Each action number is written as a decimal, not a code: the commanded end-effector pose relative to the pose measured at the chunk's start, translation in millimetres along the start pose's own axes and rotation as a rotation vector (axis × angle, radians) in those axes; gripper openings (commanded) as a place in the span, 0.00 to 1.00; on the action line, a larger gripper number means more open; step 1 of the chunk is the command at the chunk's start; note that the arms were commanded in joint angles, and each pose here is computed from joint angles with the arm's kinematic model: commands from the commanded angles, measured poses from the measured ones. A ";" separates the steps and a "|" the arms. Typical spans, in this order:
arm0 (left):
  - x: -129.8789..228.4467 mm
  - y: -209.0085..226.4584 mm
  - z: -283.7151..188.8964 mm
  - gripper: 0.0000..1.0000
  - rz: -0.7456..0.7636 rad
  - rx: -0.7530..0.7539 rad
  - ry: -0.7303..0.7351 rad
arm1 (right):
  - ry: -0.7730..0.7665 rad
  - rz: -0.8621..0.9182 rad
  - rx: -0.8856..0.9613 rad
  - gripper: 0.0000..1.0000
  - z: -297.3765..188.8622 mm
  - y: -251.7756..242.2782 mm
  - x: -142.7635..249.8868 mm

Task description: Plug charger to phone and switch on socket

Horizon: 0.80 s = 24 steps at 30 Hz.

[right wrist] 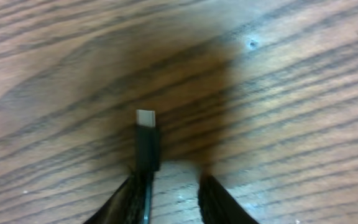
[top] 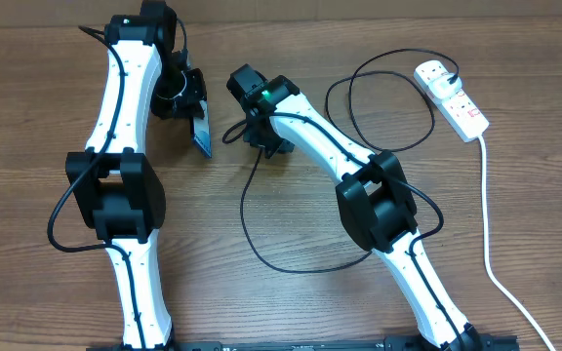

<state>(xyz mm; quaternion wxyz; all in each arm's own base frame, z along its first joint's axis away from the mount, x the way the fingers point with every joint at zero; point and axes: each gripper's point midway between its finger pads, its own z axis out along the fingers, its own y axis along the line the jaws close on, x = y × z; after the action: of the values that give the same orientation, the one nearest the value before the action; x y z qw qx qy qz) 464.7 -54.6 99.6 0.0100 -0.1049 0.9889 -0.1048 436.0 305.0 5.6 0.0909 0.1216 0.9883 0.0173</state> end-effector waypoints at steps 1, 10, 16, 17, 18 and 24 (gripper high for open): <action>-3.7 -10.4 -30.4 0.04 0.014 0.026 -0.074 | 0.031 -0.002 0.054 0.27 16.8 -11.0 7.0; -4.5 -10.9 -30.5 0.04 0.015 0.027 -0.077 | 0.051 0.006 0.074 0.23 16.8 -19.6 7.3; -4.3 -10.7 -30.5 0.04 0.015 0.027 -0.076 | 0.059 0.012 0.027 0.22 19.1 -21.9 -6.9; -4.5 -10.7 -30.5 0.04 0.015 0.027 -0.077 | 0.072 0.008 0.010 0.22 19.4 -21.2 -7.4; -4.8 -10.8 -30.5 0.04 0.015 0.028 -0.078 | 0.081 0.003 -0.003 0.21 19.5 -20.4 -7.9; -6.2 -11.1 -30.7 0.04 0.016 0.029 -0.084 | 0.093 0.003 -0.004 0.16 21.3 -21.7 -6.0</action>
<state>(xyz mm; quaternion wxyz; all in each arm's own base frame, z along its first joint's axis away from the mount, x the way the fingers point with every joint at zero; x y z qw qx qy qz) 466.7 -55.2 99.8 0.0143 -0.1039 0.9889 -0.1055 445.7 283.6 5.0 0.0626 0.1306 0.9888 0.0348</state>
